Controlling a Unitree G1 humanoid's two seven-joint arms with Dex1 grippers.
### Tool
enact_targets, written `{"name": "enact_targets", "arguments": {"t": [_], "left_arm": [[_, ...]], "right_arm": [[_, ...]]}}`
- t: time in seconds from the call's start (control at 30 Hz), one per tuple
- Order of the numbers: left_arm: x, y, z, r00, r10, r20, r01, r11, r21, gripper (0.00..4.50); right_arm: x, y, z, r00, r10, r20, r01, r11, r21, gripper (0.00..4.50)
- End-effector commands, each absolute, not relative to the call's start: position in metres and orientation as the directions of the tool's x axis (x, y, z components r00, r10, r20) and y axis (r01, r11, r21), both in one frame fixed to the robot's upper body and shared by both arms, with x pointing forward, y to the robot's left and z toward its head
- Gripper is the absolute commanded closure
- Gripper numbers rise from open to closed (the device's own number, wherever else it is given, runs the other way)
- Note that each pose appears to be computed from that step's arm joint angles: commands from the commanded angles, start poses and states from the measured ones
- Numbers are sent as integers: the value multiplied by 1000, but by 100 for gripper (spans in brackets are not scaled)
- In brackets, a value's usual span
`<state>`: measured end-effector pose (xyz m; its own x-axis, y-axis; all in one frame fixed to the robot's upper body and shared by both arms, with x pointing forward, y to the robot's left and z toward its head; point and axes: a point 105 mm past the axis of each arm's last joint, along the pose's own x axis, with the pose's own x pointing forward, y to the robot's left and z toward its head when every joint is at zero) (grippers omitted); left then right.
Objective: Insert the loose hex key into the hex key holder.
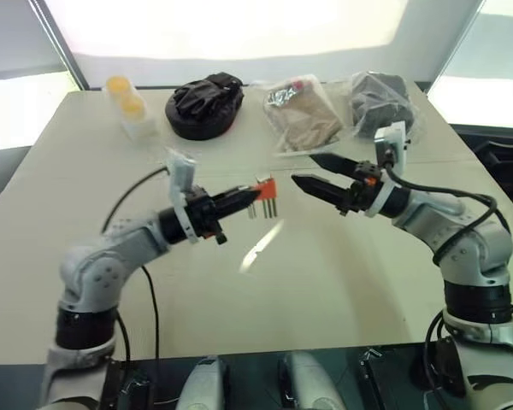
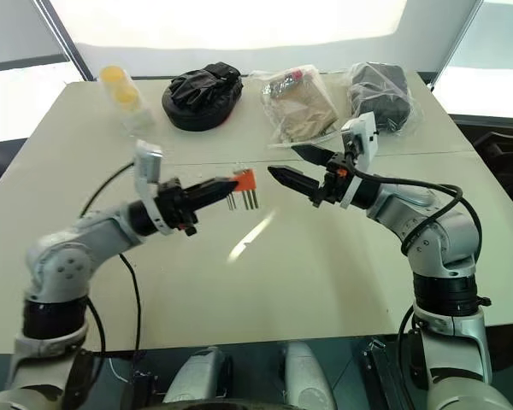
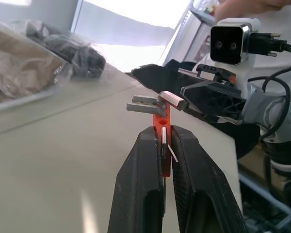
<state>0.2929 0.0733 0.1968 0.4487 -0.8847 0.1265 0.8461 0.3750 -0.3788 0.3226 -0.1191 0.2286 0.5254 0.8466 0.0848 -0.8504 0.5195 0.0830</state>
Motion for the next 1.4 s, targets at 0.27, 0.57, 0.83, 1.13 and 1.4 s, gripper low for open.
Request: {"name": "enact_targets", "arguments": {"t": [0.27, 0.57, 0.83, 1.13, 1.4], "left_arm": [[305, 60, 143, 466, -883, 54, 689, 324, -648, 450], [314, 53, 107, 479, -877, -33, 574, 342, -744, 450], [321, 71, 86, 533, -833, -152, 478, 444, -758, 190], [335, 125, 120, 696, -685, -215, 646, 729, -228, 104], [313, 133, 178, 638, -761, -122, 770, 634, 73, 104]], "right_arm": [[311, -118, 234, 540, 836, 101, -842, 538, 51, 2], [305, -115, 229, 561, 823, 89, -828, 558, 55, 2], [304, -113, 226, 568, 819, 85, -823, 566, 51, 0], [307, -115, 224, 568, 820, 71, -823, 566, 43, 0], [312, -122, 220, 535, 845, -19, -845, 534, -35, 0]]}}
